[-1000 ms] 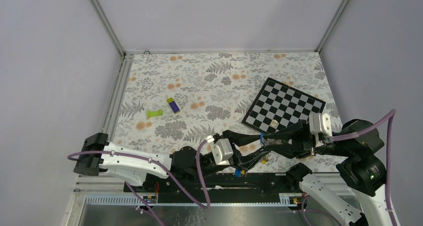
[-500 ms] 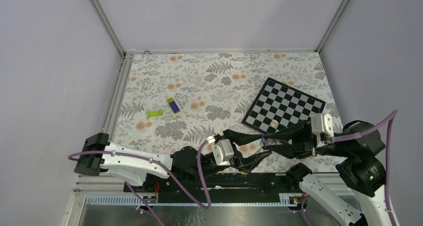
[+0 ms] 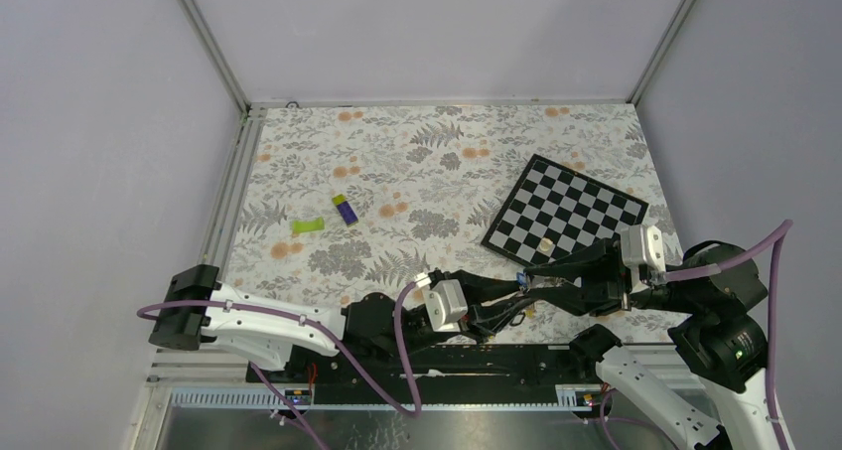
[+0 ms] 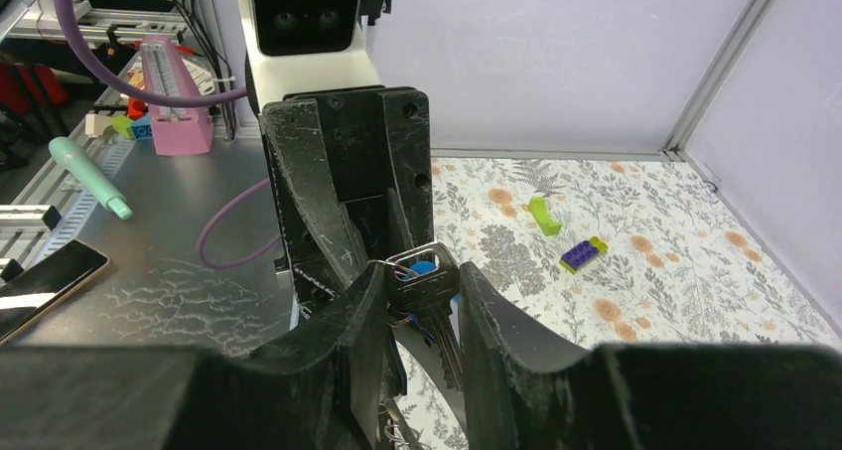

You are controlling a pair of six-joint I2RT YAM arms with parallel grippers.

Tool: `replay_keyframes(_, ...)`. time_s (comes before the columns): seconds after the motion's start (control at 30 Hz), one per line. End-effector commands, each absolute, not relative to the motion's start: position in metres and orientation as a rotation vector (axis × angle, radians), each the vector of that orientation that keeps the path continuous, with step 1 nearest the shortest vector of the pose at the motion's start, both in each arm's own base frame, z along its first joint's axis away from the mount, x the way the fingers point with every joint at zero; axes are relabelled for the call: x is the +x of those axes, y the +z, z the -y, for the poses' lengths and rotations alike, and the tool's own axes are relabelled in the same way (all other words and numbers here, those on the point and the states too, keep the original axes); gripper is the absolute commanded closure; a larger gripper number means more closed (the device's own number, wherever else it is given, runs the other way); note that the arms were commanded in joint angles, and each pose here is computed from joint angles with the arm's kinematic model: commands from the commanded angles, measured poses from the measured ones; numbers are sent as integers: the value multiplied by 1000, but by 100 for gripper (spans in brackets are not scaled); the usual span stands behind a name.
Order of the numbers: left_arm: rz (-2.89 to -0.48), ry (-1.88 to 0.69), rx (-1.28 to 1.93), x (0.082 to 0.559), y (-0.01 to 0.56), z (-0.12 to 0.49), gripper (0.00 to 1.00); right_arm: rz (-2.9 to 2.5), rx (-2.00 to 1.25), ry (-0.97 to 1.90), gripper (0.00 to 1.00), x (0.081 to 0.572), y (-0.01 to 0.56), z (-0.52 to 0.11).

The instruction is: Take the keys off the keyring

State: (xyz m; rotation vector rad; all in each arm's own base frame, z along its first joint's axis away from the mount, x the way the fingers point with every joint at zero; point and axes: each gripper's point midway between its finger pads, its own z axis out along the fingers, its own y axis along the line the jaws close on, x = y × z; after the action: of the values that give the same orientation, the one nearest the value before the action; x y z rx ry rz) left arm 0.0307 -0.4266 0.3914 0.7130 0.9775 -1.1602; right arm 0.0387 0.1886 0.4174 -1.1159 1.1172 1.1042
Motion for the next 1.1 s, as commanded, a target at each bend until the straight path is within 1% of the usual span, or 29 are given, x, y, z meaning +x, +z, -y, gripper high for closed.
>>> replay_keyframes(0.0,-931,-1199,647,32,416,421,76,-1023,-1103,1085,97,33,437,-186)
replay_keyframes(0.07,-927,-1198,649,32,416,421,82,-1023,-1102,1081,97,34,436,-186)
replay_keyframes(0.1,-928,-1196,650,32,416,420,87,-1028,-1102,1079,97,34,435,-186)
replay_keyframes(0.13,-929,-1195,647,32,416,420,94,-1030,-1103,1077,97,34,434,-185)
replay_keyframes(0.17,-930,-1193,644,33,416,419,99,-1035,-1104,1072,96,35,433,-185)
replay_keyframes(0.3,-915,-1198,684,30,419,416,100,-1051,-1104,1033,94,38,430,-182)
replay_keyframes(0.63,-933,-1203,861,15,417,410,100,-1095,-1069,929,81,53,418,-176)
replay_keyframes(0.7,-943,-1202,898,12,414,408,97,-1104,-1062,920,76,55,415,-176)
replay_keyframes(0.73,-944,-1201,909,11,415,406,95,-1107,-1062,921,75,55,414,-176)
replay_keyframes(0.83,-959,-1192,924,12,416,402,87,-1116,-1065,928,75,55,411,-176)
replay_keyframes(0.97,-989,-1165,944,15,414,400,80,-1110,-1066,946,76,52,411,-177)
replay_keyframes(1.07,-1004,-1153,940,17,413,400,70,-1108,-1068,961,78,51,411,-178)
